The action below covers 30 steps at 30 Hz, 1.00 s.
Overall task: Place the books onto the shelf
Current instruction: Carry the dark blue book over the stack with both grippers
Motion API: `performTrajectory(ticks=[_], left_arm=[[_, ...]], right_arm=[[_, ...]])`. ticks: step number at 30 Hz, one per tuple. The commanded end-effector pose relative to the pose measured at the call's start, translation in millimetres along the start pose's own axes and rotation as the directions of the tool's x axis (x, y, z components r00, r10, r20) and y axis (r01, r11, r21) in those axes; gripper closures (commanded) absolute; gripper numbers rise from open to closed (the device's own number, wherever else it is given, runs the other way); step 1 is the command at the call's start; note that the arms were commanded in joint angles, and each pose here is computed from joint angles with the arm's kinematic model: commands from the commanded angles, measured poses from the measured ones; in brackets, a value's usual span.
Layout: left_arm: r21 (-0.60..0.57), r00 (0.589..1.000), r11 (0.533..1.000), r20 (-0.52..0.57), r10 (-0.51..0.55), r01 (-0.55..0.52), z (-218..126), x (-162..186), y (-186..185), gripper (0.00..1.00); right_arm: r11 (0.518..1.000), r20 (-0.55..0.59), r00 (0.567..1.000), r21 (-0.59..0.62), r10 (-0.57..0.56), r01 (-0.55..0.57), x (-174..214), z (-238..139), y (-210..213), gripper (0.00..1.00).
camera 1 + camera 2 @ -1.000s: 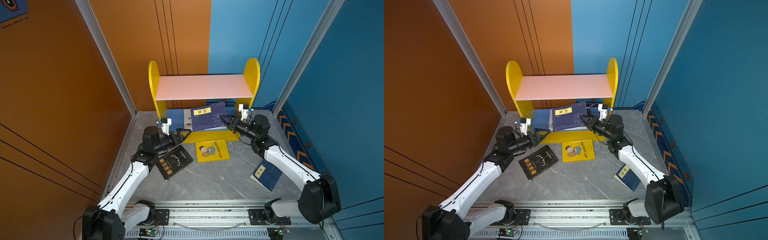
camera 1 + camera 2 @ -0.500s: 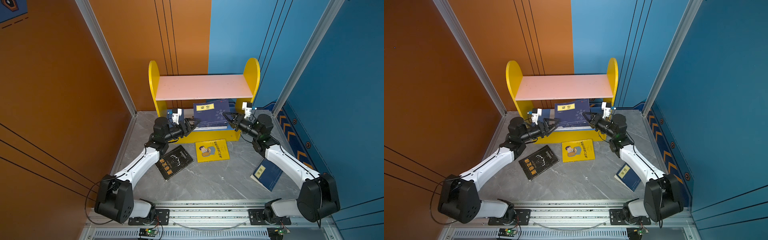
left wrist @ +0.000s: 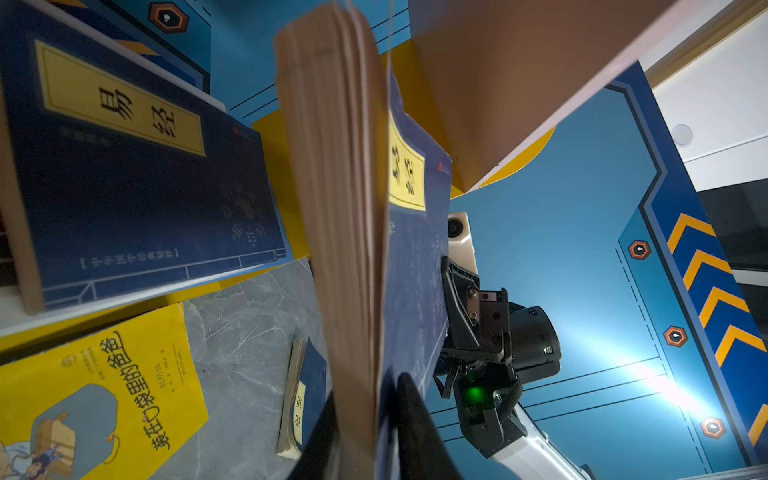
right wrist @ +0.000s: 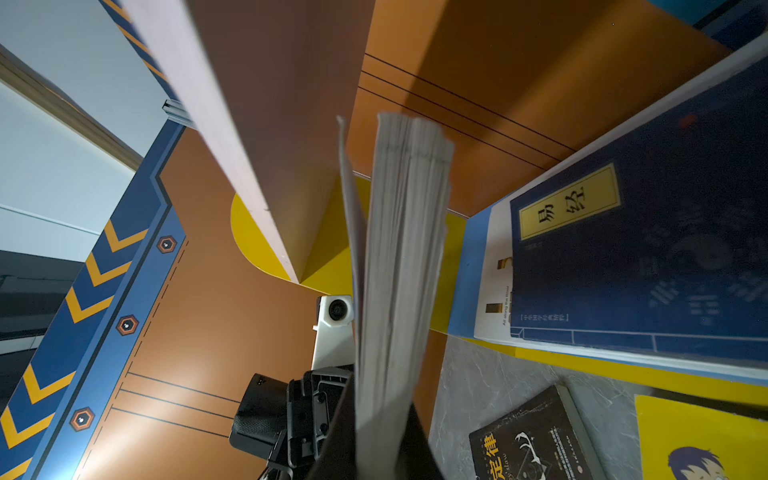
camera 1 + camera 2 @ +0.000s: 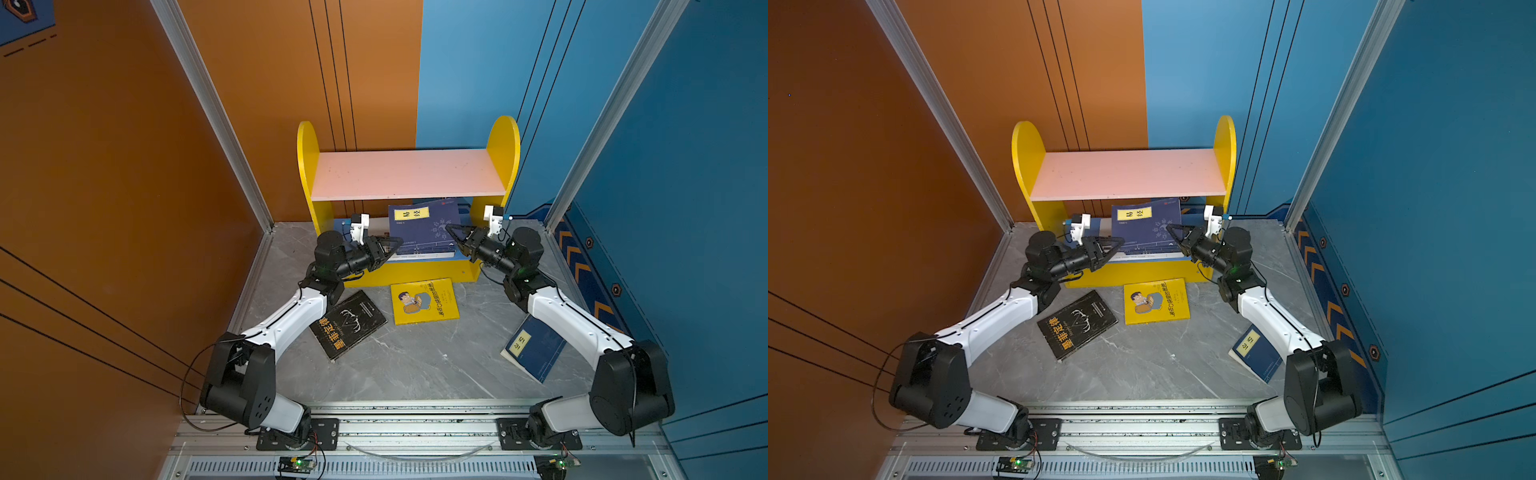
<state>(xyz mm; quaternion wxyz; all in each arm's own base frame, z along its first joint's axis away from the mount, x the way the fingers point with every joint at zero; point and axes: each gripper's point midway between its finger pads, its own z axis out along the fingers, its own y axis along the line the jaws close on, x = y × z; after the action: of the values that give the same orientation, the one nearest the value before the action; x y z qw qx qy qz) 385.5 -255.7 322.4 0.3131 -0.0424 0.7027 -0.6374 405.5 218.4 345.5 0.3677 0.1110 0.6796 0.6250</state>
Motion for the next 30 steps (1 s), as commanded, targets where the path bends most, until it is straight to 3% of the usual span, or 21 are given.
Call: performTrajectory(ticks=[1, 3, 7, 9, 13, 17, 30], left_arm=[[0.079, 0.997, 0.994, 0.038, 0.069, -0.071, 6, -14, -27, 0.90], [0.078, 0.995, 0.993, 0.049, 0.090, -0.093, 8, -18, -26, 0.92], [0.064, 0.991, 0.990, 0.066, 0.118, -0.123, 15, -26, -20, 0.98], [0.056, 0.990, 0.991, 0.071, 0.121, -0.125, 18, -32, -15, 0.99], [0.039, 0.991, 0.992, 0.068, 0.119, -0.122, 28, -38, -1, 1.00], [0.031, 0.992, 0.993, 0.054, 0.114, -0.116, 37, -44, 12, 1.00], [-0.138, 0.993, 0.983, 0.004, 0.121, -0.119, 48, -43, 58, 1.00]], right_arm=[[0.997, 0.015, 0.998, -0.043, -0.062, 0.062, -11, 3, 21, 0.79], [0.995, 0.025, 0.995, 0.024, -0.093, 0.092, -14, 3, 10, 0.53], [0.966, 0.039, 0.983, 0.196, -0.179, 0.168, -22, 0, -16, 0.32], [0.926, 0.038, 0.973, 0.317, -0.228, 0.205, -28, -6, -34, 0.27], [0.794, 0.018, 0.934, 0.534, -0.356, 0.292, -42, -18, -66, 0.21], [0.730, -0.006, 0.918, 0.604, -0.396, 0.319, -49, -17, -88, 0.20], [0.666, -0.053, 0.904, 0.659, -0.424, 0.350, -57, 2, -124, 0.17]])
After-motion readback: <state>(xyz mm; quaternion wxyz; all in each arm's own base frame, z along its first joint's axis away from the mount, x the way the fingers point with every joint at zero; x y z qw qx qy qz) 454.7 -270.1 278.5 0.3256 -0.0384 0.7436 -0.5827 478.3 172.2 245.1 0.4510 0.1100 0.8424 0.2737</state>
